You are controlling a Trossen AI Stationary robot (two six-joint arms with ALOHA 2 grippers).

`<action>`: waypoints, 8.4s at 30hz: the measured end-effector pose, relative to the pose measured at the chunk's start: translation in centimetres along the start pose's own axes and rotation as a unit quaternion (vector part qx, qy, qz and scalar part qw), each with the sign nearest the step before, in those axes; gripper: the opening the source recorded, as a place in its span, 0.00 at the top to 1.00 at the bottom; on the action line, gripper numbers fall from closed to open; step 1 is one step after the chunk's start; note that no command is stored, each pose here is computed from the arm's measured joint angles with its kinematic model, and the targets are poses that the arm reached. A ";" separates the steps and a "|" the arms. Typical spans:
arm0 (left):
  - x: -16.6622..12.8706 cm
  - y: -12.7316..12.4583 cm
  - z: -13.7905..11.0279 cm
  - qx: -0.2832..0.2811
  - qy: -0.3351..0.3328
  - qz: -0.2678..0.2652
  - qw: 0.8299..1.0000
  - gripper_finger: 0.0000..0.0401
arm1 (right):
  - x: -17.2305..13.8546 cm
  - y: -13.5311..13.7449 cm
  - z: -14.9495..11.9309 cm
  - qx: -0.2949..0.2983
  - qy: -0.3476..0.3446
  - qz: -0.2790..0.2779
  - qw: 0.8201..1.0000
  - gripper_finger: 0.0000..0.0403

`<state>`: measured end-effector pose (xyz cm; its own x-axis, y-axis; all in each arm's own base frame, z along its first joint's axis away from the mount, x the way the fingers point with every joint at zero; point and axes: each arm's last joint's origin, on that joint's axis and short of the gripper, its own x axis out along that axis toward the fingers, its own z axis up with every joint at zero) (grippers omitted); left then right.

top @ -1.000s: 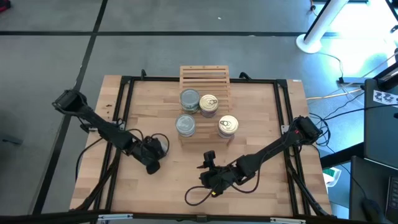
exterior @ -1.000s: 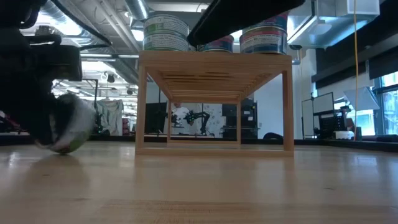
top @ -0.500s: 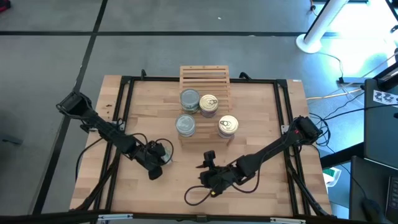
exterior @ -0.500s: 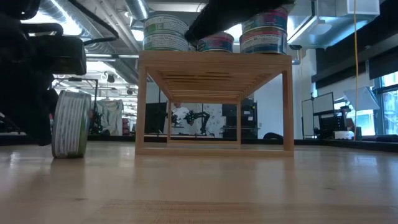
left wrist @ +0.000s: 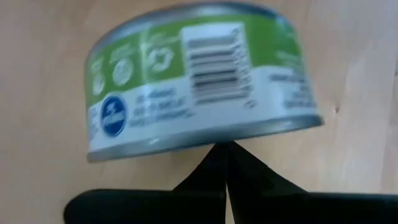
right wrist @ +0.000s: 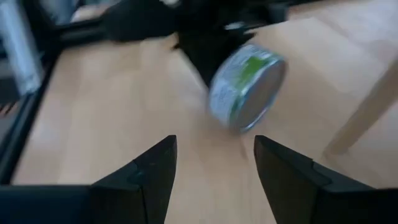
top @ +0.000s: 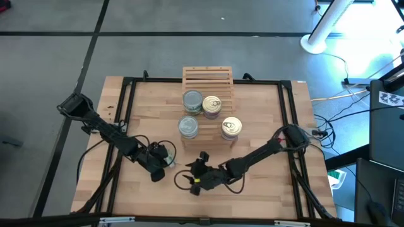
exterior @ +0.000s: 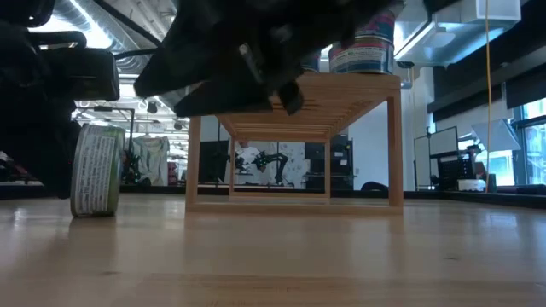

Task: Stack canned seafood by type on shelf
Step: Stack the green tuna can on top of the green tuna can on the shelf

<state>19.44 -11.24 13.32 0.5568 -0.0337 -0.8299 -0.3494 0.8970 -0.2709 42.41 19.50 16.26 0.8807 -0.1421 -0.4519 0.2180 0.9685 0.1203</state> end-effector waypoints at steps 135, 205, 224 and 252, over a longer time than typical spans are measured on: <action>-6.0 0.8 7.5 0.385 0.111 0.098 0.911 0.47 | 4.1 -1.9 -2.5 0.034 -0.037 -0.041 0.998 0.46; -8.7 0.3 9.4 0.152 0.099 -0.053 0.982 0.67 | 0.8 0.8 -1.3 -0.071 -0.038 -0.023 0.997 0.46; -17.0 0.0 12.6 -0.078 -0.209 -0.208 0.952 0.67 | -3.1 2.9 1.0 -0.212 -0.118 -0.161 0.957 0.46; -14.0 2.7 16.0 -0.321 -0.237 -0.146 0.905 0.67 | -3.1 1.4 4.2 -0.408 -0.106 -0.326 0.846 0.46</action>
<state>22.77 -1.34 31.99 0.9040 0.1011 -0.4155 -0.4159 0.4331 -0.7996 41.76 20.42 21.55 0.7598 -0.6501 -0.0090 0.3990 0.4773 -0.7829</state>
